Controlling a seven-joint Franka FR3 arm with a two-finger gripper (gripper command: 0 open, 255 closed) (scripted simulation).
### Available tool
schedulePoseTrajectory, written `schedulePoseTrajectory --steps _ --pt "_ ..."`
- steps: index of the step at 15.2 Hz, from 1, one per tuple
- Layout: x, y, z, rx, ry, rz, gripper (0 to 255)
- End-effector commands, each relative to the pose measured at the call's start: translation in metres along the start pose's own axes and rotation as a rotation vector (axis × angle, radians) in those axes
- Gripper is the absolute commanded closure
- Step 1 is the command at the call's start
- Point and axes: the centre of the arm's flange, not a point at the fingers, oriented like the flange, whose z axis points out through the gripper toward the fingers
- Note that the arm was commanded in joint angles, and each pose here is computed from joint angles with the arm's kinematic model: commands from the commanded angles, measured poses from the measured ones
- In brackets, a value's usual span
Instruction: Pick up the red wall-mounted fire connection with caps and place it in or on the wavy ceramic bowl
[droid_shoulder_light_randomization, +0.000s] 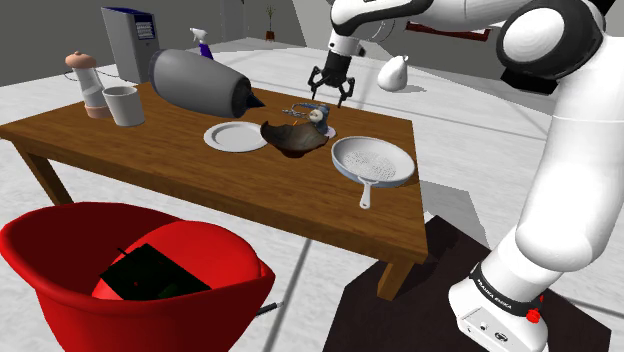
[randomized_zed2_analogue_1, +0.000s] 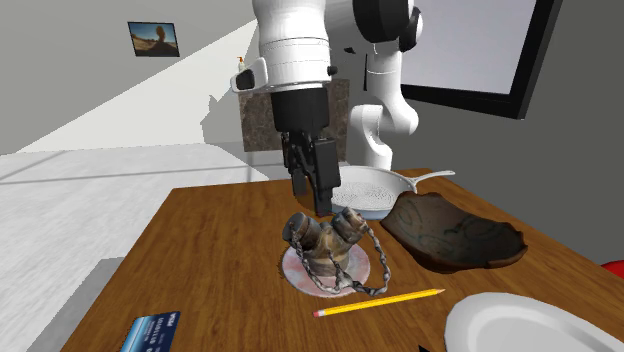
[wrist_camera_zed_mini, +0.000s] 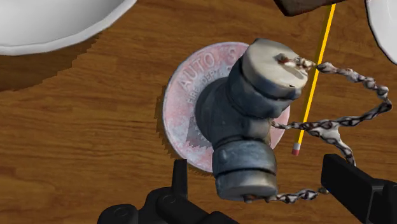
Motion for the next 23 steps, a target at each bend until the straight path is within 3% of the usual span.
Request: schedulePoseTrajectory --steps 1,8,16,17,23 --pt "0.016 -0.004 0.006 0.006 0.006 0.033 0" --pt "0.016 -0.004 0.046 0.006 0.006 0.033 0" --pt "0.016 -0.004 0.046 0.006 0.006 0.033 0" --pt "0.016 -0.004 0.046 0.006 0.006 0.033 255" --pt "0.017 -0.004 0.046 0.006 0.006 0.033 255"
